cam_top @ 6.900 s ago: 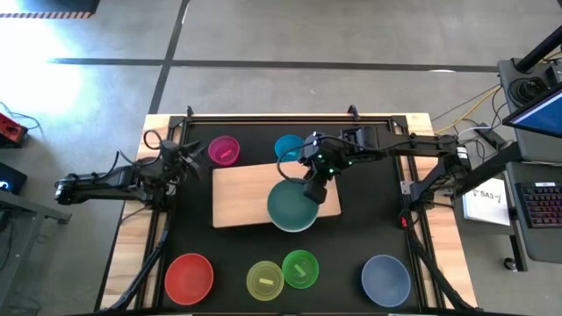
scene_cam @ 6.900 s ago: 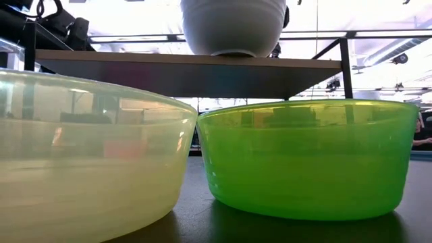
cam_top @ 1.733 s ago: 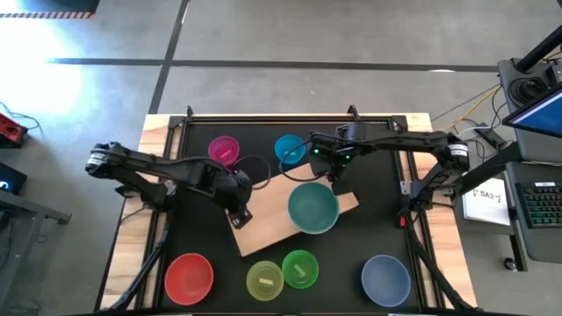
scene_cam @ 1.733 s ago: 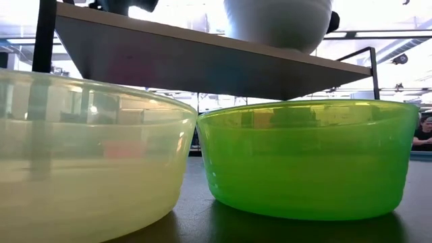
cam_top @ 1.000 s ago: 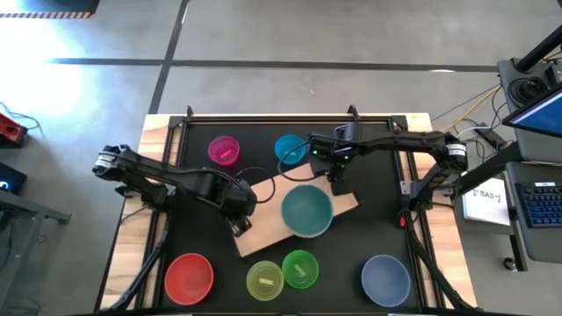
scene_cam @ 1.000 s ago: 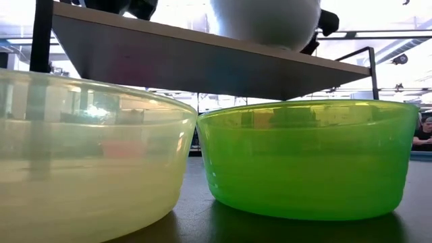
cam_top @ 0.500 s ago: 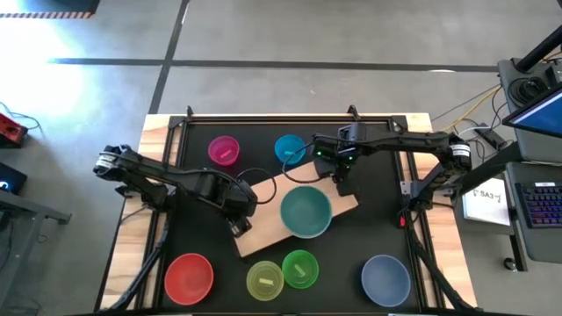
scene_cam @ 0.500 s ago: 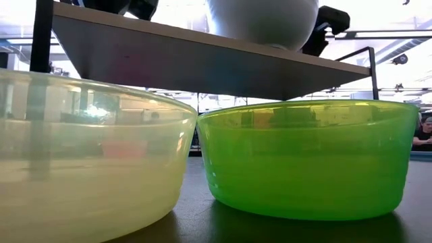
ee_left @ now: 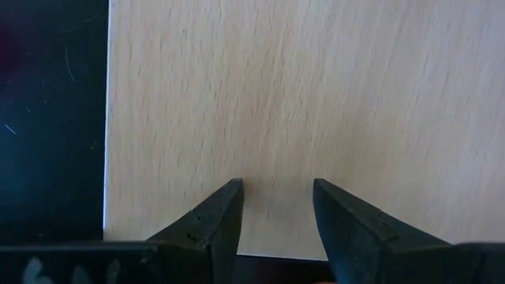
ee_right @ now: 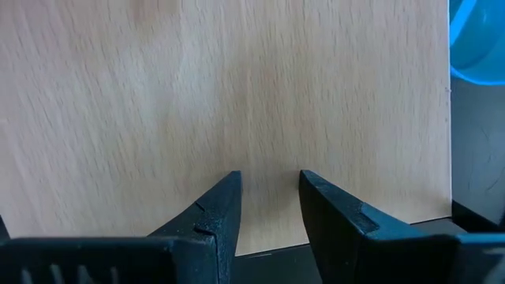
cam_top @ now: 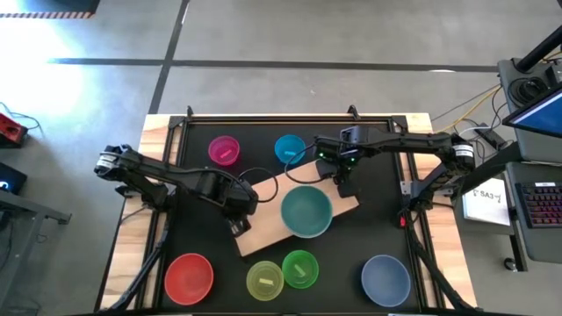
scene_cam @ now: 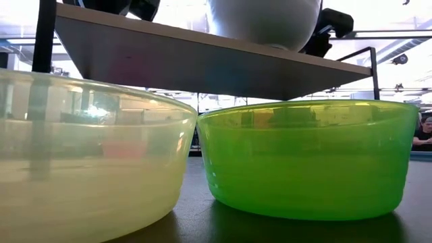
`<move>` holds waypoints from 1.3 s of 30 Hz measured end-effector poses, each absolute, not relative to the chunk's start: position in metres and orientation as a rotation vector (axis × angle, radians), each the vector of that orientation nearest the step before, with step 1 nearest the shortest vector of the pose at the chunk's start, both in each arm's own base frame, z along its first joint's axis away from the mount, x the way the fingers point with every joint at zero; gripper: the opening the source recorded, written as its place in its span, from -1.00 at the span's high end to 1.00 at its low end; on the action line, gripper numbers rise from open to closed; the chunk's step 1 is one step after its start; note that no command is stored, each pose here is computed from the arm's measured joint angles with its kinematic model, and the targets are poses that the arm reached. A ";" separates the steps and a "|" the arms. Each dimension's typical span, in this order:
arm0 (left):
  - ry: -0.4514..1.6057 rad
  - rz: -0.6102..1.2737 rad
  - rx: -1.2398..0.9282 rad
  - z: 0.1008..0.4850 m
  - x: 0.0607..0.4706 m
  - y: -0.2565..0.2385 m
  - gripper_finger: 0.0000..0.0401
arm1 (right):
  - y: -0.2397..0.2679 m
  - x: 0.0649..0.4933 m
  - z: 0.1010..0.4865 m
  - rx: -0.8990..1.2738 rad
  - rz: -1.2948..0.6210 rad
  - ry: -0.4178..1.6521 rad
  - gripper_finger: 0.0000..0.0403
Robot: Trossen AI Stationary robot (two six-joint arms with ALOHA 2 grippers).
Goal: Place and stack bowls onto a shelf
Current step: Adjust the shelf
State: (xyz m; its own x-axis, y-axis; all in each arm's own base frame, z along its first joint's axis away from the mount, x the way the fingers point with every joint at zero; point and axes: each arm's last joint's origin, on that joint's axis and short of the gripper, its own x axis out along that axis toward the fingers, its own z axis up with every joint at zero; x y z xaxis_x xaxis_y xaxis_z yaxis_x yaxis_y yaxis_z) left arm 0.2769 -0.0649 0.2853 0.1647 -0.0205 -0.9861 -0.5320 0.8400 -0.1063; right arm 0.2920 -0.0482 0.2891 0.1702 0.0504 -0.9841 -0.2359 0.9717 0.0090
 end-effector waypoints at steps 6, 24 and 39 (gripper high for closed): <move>1.378 0.381 -0.432 0.285 0.278 -0.054 0.29 | -0.047 0.290 0.290 -0.107 0.169 1.401 0.41; 1.402 0.395 -0.310 0.284 0.279 -0.011 0.29 | -0.032 0.288 0.290 -0.047 0.136 1.440 0.45; 1.393 0.463 -0.215 0.287 0.275 0.026 0.29 | -0.029 0.289 0.290 -0.037 0.123 1.439 0.46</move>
State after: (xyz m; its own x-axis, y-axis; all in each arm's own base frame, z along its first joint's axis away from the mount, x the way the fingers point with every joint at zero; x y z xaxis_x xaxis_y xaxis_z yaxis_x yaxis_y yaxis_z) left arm 0.2754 0.0258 0.2873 0.1067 0.1870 -0.9766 -0.4351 0.8919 0.1233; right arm 0.2888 -0.0294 0.2895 0.1267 0.0618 -0.9900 -0.1066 0.9931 0.0484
